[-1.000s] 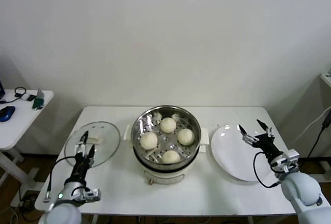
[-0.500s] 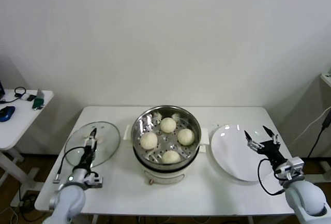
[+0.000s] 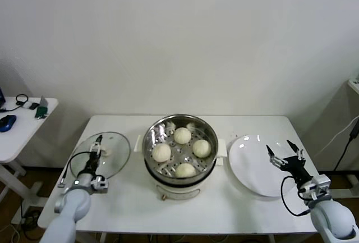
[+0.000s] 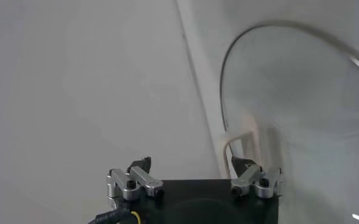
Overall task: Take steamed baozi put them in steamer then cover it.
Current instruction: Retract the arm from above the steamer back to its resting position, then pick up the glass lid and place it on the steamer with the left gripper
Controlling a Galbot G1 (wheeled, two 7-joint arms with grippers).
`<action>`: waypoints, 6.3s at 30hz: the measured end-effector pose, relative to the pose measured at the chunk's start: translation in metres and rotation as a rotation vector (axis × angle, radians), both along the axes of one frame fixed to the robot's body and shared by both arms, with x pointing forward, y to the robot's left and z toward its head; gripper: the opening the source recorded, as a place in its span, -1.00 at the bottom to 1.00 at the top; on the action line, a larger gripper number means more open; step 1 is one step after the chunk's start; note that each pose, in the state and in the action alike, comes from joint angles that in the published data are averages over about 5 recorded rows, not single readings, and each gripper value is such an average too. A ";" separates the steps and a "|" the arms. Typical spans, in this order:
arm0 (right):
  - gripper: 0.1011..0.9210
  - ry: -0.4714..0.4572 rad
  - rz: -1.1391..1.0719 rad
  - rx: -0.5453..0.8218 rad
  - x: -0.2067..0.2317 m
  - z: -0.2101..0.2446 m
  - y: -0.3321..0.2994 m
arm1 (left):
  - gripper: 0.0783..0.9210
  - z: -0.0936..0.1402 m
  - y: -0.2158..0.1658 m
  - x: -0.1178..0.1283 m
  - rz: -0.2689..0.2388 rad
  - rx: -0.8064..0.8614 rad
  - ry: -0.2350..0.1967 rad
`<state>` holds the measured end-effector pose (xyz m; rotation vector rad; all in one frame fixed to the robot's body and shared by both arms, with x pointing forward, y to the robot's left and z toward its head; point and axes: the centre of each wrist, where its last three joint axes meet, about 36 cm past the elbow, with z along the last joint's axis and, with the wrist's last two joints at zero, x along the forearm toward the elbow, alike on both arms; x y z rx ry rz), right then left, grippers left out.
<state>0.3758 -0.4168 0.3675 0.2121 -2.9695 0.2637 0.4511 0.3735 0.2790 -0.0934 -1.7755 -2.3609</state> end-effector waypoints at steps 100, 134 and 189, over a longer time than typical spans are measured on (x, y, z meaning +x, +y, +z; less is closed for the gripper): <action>0.76 0.011 0.068 -0.081 0.018 -0.052 0.004 | -0.82 0.177 -0.205 -0.083 -0.080 -0.299 -0.295; 0.76 0.016 0.026 -0.112 0.005 -0.057 -0.022 | -0.82 0.168 -0.358 -0.063 -0.108 -0.358 -0.172; 0.76 0.013 0.030 -0.128 0.010 -0.059 -0.032 | -0.82 0.131 -0.360 -0.066 -0.080 -0.294 -0.174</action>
